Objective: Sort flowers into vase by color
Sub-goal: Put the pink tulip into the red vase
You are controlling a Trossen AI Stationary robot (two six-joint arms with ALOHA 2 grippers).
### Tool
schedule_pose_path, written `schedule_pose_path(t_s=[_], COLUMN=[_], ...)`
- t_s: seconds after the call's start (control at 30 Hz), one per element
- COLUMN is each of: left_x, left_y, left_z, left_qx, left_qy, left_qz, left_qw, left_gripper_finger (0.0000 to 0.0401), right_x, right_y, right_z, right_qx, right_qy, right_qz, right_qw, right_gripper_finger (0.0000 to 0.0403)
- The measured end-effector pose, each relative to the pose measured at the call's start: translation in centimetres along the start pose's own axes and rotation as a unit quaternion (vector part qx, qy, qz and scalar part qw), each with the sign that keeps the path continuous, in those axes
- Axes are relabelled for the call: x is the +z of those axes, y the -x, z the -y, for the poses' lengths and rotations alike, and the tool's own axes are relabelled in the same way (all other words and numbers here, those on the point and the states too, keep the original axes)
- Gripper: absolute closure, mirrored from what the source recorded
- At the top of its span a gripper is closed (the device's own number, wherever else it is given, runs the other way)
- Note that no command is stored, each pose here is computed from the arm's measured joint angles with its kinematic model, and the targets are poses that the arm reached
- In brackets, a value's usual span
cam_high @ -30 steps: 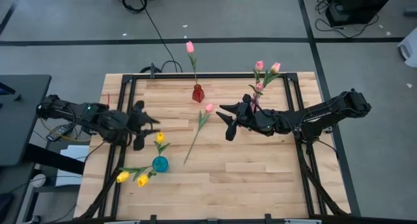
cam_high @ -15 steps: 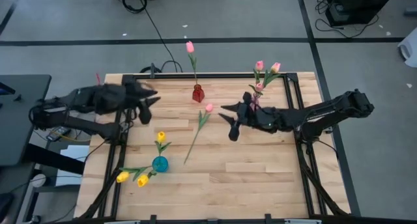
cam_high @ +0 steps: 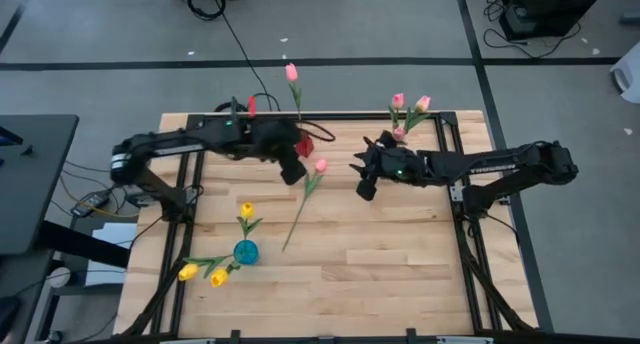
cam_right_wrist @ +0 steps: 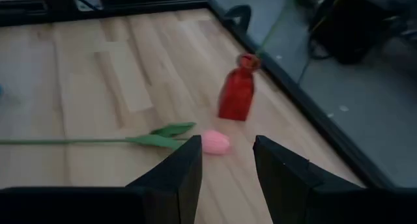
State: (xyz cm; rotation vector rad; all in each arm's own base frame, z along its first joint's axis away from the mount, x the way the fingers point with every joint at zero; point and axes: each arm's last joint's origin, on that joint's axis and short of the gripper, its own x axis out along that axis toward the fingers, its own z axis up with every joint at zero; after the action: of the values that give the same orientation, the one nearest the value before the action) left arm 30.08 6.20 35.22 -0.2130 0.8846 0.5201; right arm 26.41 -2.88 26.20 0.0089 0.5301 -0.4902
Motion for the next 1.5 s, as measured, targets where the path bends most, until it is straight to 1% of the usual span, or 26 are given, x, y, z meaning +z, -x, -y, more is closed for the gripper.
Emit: schedule_pose_path(t_s=[0.07, 0.2, 0.27, 0.33, 0.47, 0.6, 0.7, 0.87, 0.97, 1.03, 1.13, 1.2, 1.33, 1.5], left_x=[0.3, 0.2, 0.0, -0.2, -0.6, -1.3, -1.9, -2.2, -2.6, -2.9, -3.0, -3.4, -4.1, -4.8], left_y=[-1.3, -3.9, -5.2, -6.4, -9.8, -12.8, -14.9, -17.6, -18.6, -18.7, -18.7, -18.5, -18.6, -18.6], left_z=[0.0, 0.7, 1.3, 1.8, 2.8, 2.9, 2.8, 2.5, 2.4, 2.4, 2.5, 2.7, 3.7, 4.9], left_qx=[-0.007, -0.044, -0.046, -0.043, -0.032, -0.014, 0.001, 0.018, 0.023, 0.021, -0.003, -0.015, -0.024, -0.022], left_qy=[0.002, 0.027, 0.037, 0.046, 0.061, 0.069, 0.07, 0.079, 0.082, 0.085, 0.092, 0.094, 0.091, 0.077], left_qz=[-0.025, -0.075, -0.094, -0.107, -0.135, -0.169, -0.191, -0.187, -0.203, -0.214, -0.229, -0.25, -0.273, -0.288], left_qw=[1.0, 0.996, 0.994, 0.992, 0.988, 0.983, 0.979, 0.979, 0.976, 0.973, 0.969, 0.963, 0.957, 0.954], left_gripper_finger=[0.0291, 0.0291, 0.0291, 0.0291, 0.0291, 0.0291, 0.0291, 0.0291, 0.0291, 0.0291, 0.0291, 0.0291, 0.0291, 0.0291], right_x=[-0.6, -2.4, -3.5, -4.6, -7.0, -9.1, -9.3, -9.5, -9.8, -9.8, -9.8, -9.7, -9.6, -9.6], right_y=[0.9, 2.7, 3.4, 3.8, 3.9, 3.9, 4.3, 4.7, 4.8, 4.9, 4.9, 4.9, 5.0, 5.0], right_z=[0.1, 0.2, 0.3, 0.5, 0.4, 0.2, 0.2, -0.4, -0.8, -0.9, -0.9, -0.9, -0.9, -0.9], right_qx=[-0.001, 0.051, 0.067, 0.075, 0.096, 0.11, 0.117, 0.149, 0.157, 0.155, 0.151, 0.152, 0.153, 0.155], right_qy=[0.003, -0.005, -0.013, -0.021, -0.029, -0.043, -0.048, -0.042, -0.031, -0.027, -0.021, -0.02, -0.021, -0.022], right_qz=[0.007, 0.03, 0.042, 0.055, 0.078, 0.082, 0.087, 0.084, 0.077, 0.078, 0.081, 0.084, 0.09, 0.092], right_qw=[1.0, 0.998, 0.997, 0.995, 0.992, 0.99, 0.988, 0.984, 0.984, 0.984, 0.985, 0.985, 0.984, 0.983], right_gripper_finger=[0.0251, 0.0251, 0.0251, 0.0251, 0.0251, 0.0251, 0.0251, 0.0251, 0.0251, 0.0251, 0.0251, 0.0251, 0.0251, 0.0251])
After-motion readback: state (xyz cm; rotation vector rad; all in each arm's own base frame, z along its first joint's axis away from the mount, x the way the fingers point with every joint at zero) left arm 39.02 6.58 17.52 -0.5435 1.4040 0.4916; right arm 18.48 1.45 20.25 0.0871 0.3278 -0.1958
